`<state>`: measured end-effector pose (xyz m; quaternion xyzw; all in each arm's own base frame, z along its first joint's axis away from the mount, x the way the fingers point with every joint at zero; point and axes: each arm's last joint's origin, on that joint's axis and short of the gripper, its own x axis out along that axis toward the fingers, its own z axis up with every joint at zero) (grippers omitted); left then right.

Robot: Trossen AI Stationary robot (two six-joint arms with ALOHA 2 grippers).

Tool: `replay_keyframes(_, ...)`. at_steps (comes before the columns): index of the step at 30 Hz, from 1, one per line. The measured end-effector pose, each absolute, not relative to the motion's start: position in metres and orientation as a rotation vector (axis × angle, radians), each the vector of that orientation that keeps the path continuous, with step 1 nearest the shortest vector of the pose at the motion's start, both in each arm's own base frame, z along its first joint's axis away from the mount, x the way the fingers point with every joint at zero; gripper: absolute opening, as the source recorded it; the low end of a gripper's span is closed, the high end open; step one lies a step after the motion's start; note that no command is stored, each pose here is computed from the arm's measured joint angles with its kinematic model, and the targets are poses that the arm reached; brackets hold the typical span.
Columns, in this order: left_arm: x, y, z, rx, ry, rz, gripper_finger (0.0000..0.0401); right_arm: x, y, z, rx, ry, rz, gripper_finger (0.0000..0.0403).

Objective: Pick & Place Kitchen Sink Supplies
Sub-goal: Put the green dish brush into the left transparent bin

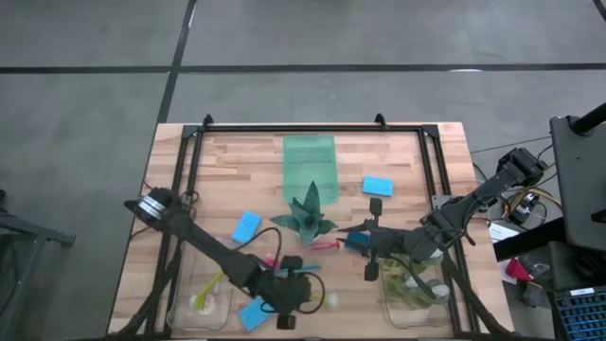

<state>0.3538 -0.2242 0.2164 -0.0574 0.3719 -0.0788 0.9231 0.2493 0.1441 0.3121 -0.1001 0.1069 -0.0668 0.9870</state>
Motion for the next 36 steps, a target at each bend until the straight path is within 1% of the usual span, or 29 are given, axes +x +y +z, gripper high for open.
replay_keyframes(3,0.339,-0.227,0.230,-0.132,0.798,-0.166,0.0061,0.249,0.144,0.312,-0.200,0.214,-0.134,0.0076)
replay_keyframes(8,0.310,-0.228,0.252,-0.155,0.869,-0.152,0.0044,0.249,0.144,0.312,-0.201,0.214,-0.134,0.0068)
replay_keyframes(13,0.280,-0.224,0.272,-0.176,0.923,-0.090,0.0045,0.249,0.144,0.312,-0.199,0.214,-0.134,0.0075)
replay_keyframes(15,0.266,-0.220,0.279,-0.185,0.969,-0.060,0.0054,0.249,0.144,0.312,-0.197,0.214,-0.135,0.0078)
replay_keyframes(17,0.252,-0.215,0.285,-0.202,1.021,-0.014,0.0063,0.249,0.144,0.312,-0.197,0.213,-0.135,0.0082)
replay_keyframes(19,0.238,-0.208,0.291,-0.218,1.071,0.037,0.0065,0.249,0.144,0.312,-0.197,0.214,-0.135,0.0084)
replay_keyframes(23,0.209,-0.194,0.304,-0.263,1.179,0.121,0.0044,0.249,0.144,0.312,-0.196,0.213,-0.134,0.0086)
replay_keyframes(28,0.181,-0.179,0.322,-0.353,1.216,0.208,0.0044,0.249,0.144,0.312,-0.197,0.213,-0.135,0.0077)
replay_keyframes(33,0.153,-0.168,0.328,-0.442,1.329,0.393,0.0068,0.249,0.144,0.312,-0.197,0.213,-0.134,0.0068)
replay_keyframes(36,0.143,-0.166,0.327,-0.451,1.372,0.489,0.0067,0.249,0.144,0.312,-0.197,0.213,-0.134,0.0066)
